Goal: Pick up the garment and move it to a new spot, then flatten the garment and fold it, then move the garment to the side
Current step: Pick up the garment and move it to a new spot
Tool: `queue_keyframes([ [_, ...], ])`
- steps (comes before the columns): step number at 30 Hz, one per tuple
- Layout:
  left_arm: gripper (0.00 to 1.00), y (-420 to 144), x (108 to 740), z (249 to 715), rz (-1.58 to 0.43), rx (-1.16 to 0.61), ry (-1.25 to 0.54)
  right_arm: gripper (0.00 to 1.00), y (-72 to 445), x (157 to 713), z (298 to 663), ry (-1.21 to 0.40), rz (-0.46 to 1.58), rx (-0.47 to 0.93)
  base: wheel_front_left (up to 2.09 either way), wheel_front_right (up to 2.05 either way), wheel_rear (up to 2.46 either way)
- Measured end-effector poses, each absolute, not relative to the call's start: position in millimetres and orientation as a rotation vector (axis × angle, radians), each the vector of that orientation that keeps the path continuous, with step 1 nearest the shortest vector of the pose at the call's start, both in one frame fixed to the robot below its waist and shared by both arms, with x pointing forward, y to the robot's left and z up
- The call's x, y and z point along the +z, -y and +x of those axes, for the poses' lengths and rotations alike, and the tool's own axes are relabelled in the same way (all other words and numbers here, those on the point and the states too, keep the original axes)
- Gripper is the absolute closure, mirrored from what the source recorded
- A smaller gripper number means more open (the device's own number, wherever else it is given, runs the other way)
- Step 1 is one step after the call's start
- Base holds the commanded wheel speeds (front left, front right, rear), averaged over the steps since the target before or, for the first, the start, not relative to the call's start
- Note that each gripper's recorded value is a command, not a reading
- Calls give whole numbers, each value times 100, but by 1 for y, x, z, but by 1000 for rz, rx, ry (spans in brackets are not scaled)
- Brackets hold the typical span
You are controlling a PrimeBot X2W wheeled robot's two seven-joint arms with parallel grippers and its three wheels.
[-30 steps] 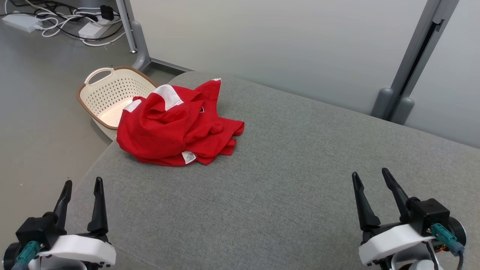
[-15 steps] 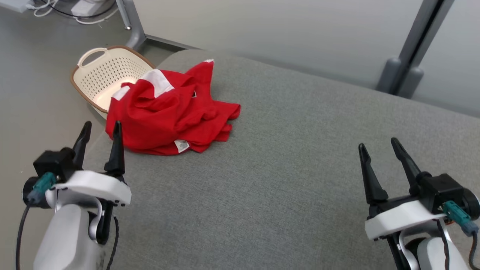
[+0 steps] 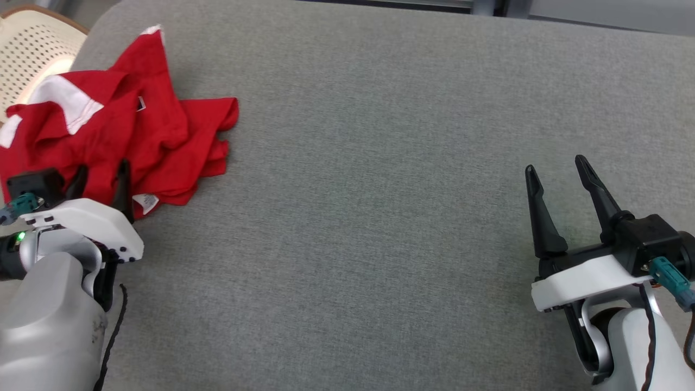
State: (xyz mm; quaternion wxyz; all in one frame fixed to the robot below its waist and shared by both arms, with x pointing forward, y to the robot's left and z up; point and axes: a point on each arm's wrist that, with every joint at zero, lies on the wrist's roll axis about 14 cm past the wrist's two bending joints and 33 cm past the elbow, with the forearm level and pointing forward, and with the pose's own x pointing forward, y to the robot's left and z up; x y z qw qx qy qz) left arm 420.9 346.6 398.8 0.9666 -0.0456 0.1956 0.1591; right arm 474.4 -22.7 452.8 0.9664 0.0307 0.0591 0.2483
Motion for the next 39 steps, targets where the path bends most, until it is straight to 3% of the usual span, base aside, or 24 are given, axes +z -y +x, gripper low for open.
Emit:
queue_keyframes([
  [1,0,-348,392,421,-88,324,-423,0,27,449,475,-127,61,490,0,0,0],
  [2,29,-349,385,421,-91,330,-446,0,32,446,475,-134,61,478,0,0,0],
  [3,95,-350,381,422,-91,334,-461,0,36,443,475,-139,61,467,0,0,0],
  [4,100,-351,379,423,-88,339,-466,0,41,441,475,-143,60,455,0,0,0],
  [8,100,-355,388,427,-88,345,-432,0,49,446,473,-125,67,430,0,0,0],
  [13,100,-361,432,434,-78,328,-269,0,56,461,468,-83,78,405,0,0,0],
  [23,100,-295,495,421,-68,165,-15,0,75,491,435,-30,88,358,0,0,0],
  [30,100,-173,517,426,-85,-146,74,0,110,503,412,-13,81,268,0,0,0],
  [39,100,15,508,399,-134,-677,-30,0,159,507,392,-8,92,128,0,0,0],
])
